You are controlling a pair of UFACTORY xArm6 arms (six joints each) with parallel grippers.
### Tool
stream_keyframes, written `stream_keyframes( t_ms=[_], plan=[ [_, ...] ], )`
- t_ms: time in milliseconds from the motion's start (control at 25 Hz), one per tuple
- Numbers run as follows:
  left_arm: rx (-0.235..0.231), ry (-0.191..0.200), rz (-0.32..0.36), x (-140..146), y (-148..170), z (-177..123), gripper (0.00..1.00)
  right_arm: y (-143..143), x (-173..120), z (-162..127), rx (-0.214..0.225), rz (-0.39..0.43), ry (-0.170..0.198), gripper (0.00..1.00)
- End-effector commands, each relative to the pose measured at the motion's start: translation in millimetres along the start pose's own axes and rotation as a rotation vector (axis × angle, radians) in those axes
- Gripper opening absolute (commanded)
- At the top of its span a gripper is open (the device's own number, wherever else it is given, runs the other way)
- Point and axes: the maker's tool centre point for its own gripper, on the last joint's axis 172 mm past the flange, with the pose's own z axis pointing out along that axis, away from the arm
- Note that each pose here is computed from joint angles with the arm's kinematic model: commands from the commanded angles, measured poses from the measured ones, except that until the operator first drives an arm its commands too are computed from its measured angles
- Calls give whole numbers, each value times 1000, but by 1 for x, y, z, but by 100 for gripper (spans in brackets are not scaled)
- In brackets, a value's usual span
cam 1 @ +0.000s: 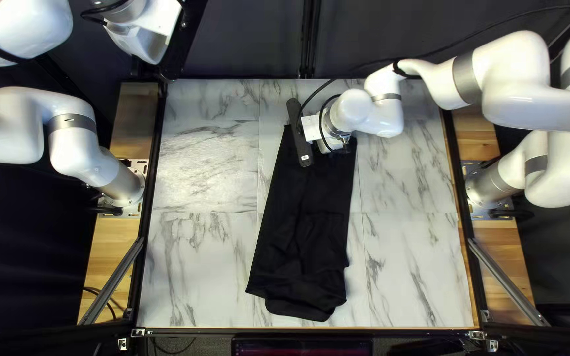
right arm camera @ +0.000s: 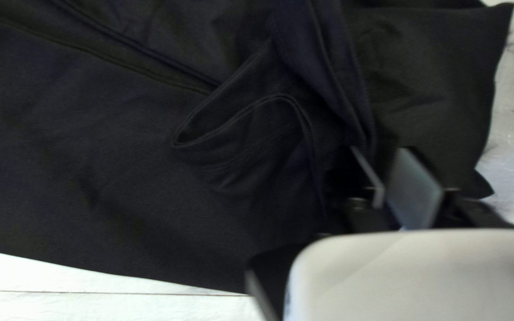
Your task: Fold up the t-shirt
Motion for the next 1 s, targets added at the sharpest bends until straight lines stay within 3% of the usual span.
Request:
stream_keyframes(
  t_ms=[40,440,600,800,1000],
  plan=[
    [0,0,0,0,0,0,100,16,-1,-14,-20,19,9,0],
    [0,0,0,0,0,0,100,57,3,-34,-60,44,87,0],
    [0,0,0,0,0,0,100,72,-3,-36,-63,43,135,0],
    [0,0,0,0,0,0,100,79,-18,-37,-80,37,169,0],
    [0,0,0,0,0,0,100,93,-27,-26,-59,10,204,0]
  ],
)
